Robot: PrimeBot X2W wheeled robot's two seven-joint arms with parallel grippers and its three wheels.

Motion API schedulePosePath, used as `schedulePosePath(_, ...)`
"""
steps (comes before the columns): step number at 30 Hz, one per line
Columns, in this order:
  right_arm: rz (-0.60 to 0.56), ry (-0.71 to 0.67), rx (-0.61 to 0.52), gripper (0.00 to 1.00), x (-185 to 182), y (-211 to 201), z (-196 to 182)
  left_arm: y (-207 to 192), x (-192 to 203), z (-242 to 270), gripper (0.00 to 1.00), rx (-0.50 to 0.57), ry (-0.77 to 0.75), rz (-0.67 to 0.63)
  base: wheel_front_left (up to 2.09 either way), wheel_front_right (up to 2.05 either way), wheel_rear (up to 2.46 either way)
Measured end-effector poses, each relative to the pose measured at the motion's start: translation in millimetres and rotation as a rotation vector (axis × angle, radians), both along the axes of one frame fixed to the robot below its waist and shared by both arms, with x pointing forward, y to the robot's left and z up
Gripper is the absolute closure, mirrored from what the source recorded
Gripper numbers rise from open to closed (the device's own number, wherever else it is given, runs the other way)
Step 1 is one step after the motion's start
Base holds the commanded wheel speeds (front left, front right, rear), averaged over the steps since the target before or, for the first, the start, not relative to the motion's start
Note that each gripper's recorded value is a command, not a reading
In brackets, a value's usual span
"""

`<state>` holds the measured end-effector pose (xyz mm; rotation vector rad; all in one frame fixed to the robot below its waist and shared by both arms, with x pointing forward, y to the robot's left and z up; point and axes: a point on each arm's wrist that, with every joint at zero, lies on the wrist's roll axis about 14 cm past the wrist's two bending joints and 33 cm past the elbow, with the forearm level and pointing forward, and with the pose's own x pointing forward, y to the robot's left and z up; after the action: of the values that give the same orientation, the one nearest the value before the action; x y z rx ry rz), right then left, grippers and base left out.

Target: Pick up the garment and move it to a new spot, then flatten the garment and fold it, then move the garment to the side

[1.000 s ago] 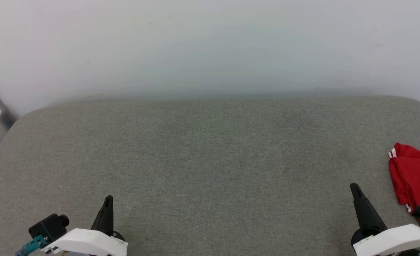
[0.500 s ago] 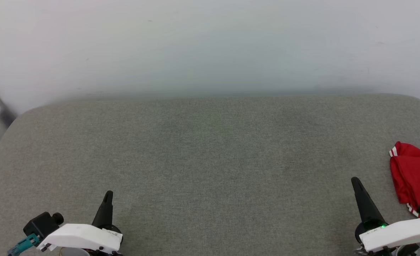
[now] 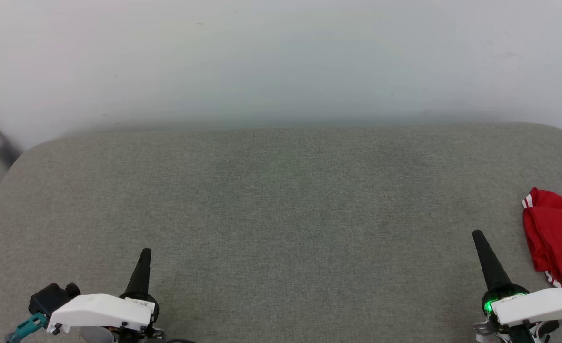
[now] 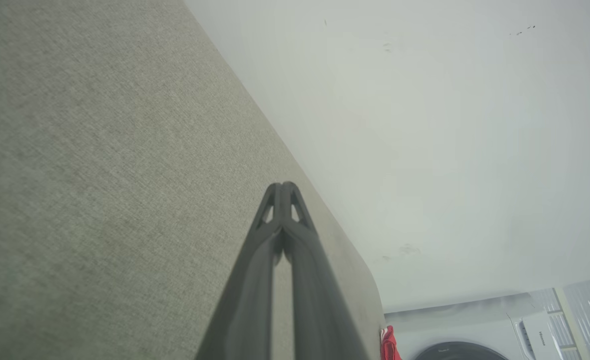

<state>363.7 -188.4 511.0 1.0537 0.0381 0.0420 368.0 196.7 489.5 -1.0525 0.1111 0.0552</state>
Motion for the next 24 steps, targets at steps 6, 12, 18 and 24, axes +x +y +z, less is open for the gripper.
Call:
schedulePosePath(6,-0.009,0.004,0.084,1.00,3.2,-1.9,-1.5,-0.5,3.9,2.8,1.00,-0.086,-0.013,0.004,0.00,0.00,0.00)
schedulePosePath(12,-0.016,0.007,0.142,1.00,5.6,-3.3,-2.6,-0.4,5.7,3.3,1.00,-0.145,-0.018,0.009,0.00,0.00,0.00)
schedulePosePath(18,-0.020,0.006,0.197,1.00,8.9,-4.2,-1.9,-0.3,7.6,4.3,1.00,-0.201,-0.026,0.014,0.00,0.00,0.00)
schedulePosePath(24,-0.026,0.011,0.249,1.00,10.4,-5.4,-4.0,-0.1,10.1,6.9,1.00,-0.254,-0.039,0.016,0.00,0.00,0.00)
